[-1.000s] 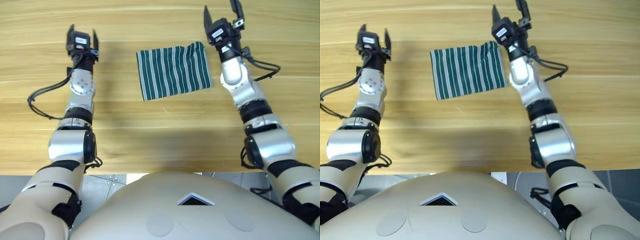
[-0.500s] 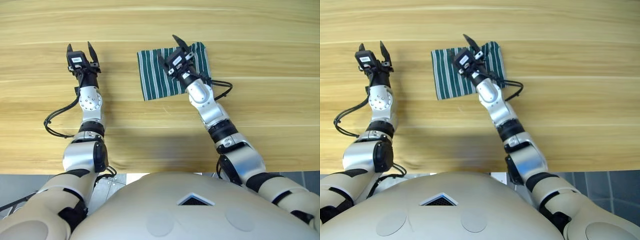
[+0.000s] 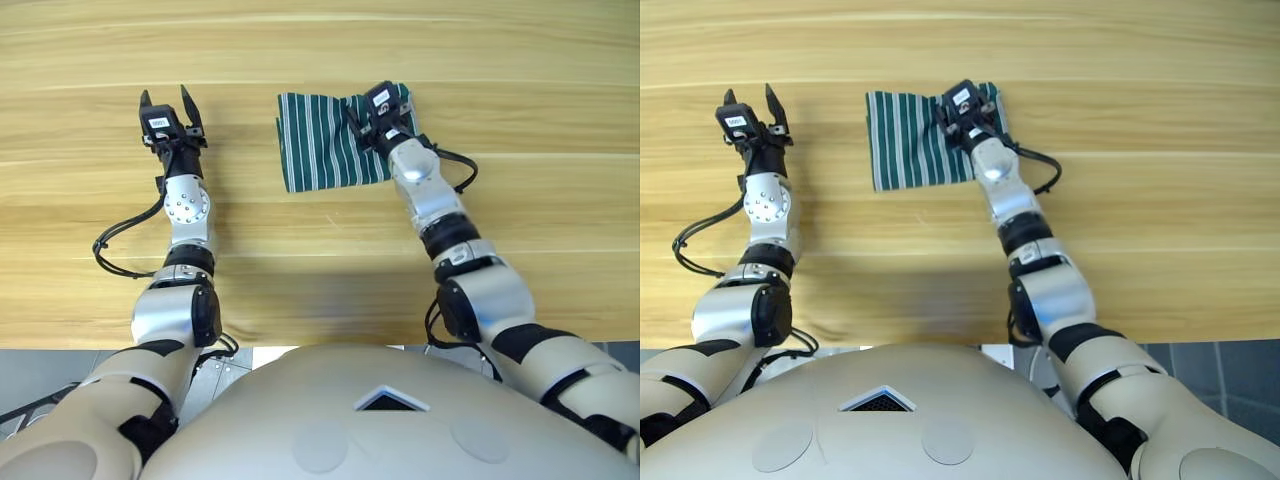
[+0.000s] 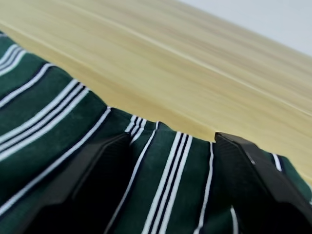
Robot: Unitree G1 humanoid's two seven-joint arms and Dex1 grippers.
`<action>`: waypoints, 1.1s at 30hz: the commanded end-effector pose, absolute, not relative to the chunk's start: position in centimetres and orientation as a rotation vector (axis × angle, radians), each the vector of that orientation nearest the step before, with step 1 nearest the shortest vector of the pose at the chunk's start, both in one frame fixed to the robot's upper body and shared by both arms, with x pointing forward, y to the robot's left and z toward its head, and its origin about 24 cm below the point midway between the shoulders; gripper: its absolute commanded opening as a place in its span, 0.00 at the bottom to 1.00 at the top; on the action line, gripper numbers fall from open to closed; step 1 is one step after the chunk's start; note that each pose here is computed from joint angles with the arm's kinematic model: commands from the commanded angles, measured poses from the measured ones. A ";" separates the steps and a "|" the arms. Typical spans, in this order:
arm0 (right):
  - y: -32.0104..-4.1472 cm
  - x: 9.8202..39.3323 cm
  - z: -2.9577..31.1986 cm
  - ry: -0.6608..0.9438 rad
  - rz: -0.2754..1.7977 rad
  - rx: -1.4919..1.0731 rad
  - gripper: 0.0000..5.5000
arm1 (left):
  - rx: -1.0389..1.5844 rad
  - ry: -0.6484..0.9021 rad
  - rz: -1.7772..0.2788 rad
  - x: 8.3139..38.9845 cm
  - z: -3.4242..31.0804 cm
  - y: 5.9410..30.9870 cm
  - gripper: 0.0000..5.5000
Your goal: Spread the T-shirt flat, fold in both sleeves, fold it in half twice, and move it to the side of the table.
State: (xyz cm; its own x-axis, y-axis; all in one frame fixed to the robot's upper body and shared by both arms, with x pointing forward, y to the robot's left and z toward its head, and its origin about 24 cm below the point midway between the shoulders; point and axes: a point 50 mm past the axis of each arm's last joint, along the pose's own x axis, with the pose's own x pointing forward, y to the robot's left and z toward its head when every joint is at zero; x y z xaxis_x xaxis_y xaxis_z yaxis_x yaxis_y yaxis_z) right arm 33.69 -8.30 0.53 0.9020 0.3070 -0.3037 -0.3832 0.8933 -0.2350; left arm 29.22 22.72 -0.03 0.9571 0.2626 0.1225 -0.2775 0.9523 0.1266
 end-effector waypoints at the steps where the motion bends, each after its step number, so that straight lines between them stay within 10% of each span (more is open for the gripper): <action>1: -10.0 34.4 -0.7 0.414 0.237 -0.289 0.59 | 0.125 -0.108 0.282 29.5 0.2 22.6 0.54; 8: -21.2 35.3 0.8 0.490 -0.390 -0.160 0.59 | 0.105 -0.117 0.322 29.2 0.2 23.3 0.54; 16: -35.0 27.6 1.0 0.525 -1.295 0.044 0.59 | 0.082 -0.117 0.441 27.1 -0.5 25.9 0.54; 24: -35.5 28.0 2.0 0.467 -1.298 0.030 0.59 | 0.104 -0.118 0.536 24.3 -1.4 27.8 0.54; 28: -35.9 30.6 7.2 0.157 -1.270 -0.171 0.59 | 0.097 -0.118 0.501 24.5 -1.5 27.1 0.54; 31: -32.3 34.3 11.2 -0.131 -1.004 -0.297 0.59 | 0.091 -0.138 0.394 25.7 -1.2 24.8 0.54; 33: -25.1 36.9 10.4 -0.222 -0.603 -0.370 0.59 | 0.105 -0.166 0.291 26.7 -0.9 22.1 0.54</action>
State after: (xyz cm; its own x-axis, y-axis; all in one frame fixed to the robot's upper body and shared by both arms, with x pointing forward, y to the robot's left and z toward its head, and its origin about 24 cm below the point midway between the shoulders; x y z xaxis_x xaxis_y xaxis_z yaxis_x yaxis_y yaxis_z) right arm 34.64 -31.77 11.54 0.5813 -0.7632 0.2823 0.8137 0.5444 -0.2038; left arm 26.02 25.17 -0.52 0.9087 0.3751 0.1834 -0.3928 0.9168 0.0713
